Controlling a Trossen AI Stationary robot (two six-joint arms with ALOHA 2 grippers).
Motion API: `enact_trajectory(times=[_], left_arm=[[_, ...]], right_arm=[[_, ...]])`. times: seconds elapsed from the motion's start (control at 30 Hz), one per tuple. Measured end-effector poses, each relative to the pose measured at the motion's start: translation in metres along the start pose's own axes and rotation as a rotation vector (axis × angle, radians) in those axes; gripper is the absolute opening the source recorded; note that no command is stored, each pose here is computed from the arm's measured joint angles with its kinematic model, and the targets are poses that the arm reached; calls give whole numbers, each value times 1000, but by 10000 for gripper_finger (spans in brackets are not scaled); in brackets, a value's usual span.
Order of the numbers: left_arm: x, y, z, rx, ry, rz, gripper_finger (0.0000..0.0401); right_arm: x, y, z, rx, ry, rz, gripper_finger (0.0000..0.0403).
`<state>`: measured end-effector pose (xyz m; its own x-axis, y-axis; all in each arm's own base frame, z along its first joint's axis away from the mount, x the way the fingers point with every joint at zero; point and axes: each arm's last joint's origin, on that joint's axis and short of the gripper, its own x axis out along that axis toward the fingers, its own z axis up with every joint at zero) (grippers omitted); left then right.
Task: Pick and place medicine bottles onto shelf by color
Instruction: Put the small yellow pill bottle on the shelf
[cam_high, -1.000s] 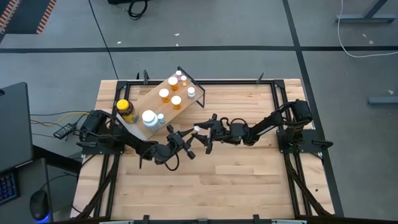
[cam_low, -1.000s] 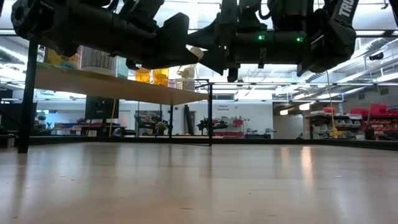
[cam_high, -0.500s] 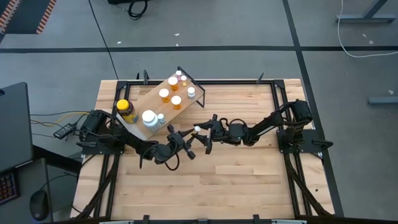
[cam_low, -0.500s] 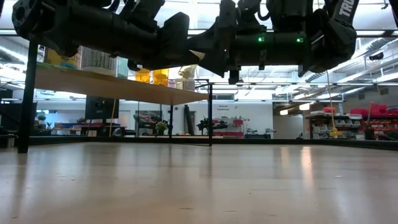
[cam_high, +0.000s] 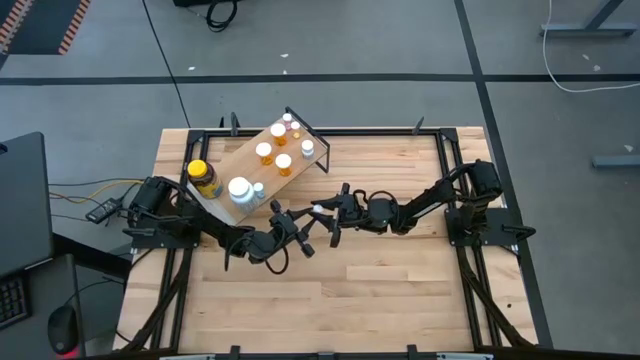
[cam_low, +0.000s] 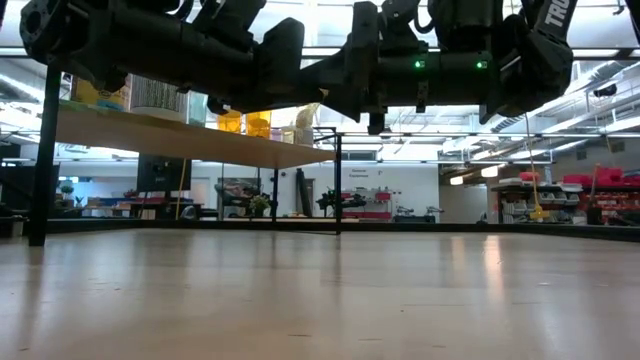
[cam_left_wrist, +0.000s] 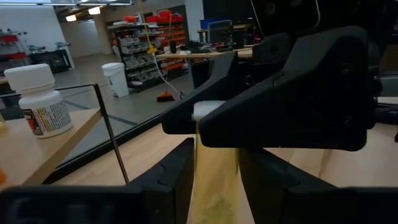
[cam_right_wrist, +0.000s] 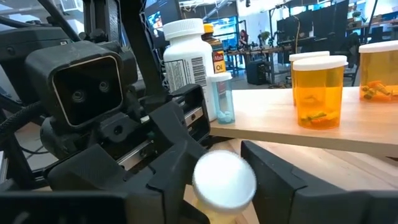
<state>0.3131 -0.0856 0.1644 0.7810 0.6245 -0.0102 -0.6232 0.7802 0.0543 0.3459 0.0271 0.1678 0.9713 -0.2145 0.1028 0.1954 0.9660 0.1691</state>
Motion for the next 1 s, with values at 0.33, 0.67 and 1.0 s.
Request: enact_trajectory(times=[0.33, 0.67, 1.0], left_arm=[[0, 0, 0, 0, 0, 0, 126], [0, 0, 0, 1, 0, -1, 128], [0, 0, -1, 23, 9, 5, 122]], right_arm=[[0, 0, 0, -31, 0, 0, 134], [0, 0, 0, -52, 4, -1, 129], [0, 0, -1, -78, 8, -1, 138]])
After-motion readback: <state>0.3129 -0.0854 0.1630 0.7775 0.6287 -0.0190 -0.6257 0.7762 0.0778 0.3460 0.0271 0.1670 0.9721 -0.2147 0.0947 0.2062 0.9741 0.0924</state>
